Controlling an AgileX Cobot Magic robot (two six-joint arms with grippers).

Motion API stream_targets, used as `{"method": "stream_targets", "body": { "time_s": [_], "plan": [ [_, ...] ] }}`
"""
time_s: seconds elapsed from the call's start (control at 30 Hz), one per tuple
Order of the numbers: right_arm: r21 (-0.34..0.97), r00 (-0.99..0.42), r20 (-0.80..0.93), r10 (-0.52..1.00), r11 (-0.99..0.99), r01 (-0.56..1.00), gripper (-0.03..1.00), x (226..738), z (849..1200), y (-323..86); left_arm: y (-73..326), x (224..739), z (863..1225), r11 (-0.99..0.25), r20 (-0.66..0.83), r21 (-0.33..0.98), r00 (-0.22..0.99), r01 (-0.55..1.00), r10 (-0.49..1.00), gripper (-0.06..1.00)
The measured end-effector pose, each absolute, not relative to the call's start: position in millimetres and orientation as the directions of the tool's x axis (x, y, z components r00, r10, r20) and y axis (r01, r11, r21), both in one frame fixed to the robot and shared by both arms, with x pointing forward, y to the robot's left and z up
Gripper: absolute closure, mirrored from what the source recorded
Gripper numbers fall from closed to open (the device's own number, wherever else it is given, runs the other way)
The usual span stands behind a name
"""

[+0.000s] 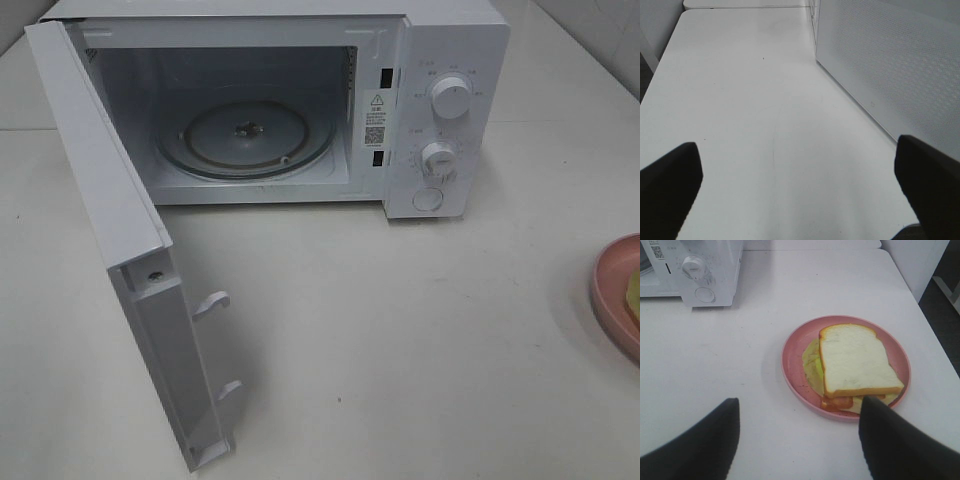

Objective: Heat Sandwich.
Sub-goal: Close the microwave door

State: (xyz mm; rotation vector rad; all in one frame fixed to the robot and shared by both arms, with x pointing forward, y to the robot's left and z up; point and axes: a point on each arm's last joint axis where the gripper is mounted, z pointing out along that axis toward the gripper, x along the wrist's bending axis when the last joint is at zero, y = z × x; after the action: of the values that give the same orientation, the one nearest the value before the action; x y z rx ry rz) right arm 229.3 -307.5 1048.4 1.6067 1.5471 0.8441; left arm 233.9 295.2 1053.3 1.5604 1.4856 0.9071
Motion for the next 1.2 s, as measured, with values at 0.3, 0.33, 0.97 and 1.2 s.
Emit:
{"method": "stream_targets", "body": {
  "time_s": [0.3,0.33,0.97,1.2],
  "plan": [
    [0.859,0.057,-0.034,0.998,0.0,0.512,0.32,229.3,1048.4,-307.5,295.2,233.9,1053.3,-0.01,-0.019,0.898,0.061,0.439,0.998,-0.05],
    [0.859,0.057,-0.034,0.998,0.0,0.512,0.32,229.3,1048.4,-307.5,295.2,233.9,1053.3,-0.01,-0.019,0.898,0.061,0.439,0.998,-0.05],
    [0.859,0.056,-0.033,0.998,-0.001,0.512,0.32,229.3,1048.4,-307.4,295.2,233.9,1053.3,-0.01,-0.019,0.898,0.061,0.439,0.998,-0.05],
    [0.86,0.056,-0.033,0.998,-0.001,0.511,0.32,229.3,1048.4,-307.4,295.0,233.9,1053.3,-0.009,-0.021,0.898,0.062,0.439,0.998,-0.05]
  ]
}}
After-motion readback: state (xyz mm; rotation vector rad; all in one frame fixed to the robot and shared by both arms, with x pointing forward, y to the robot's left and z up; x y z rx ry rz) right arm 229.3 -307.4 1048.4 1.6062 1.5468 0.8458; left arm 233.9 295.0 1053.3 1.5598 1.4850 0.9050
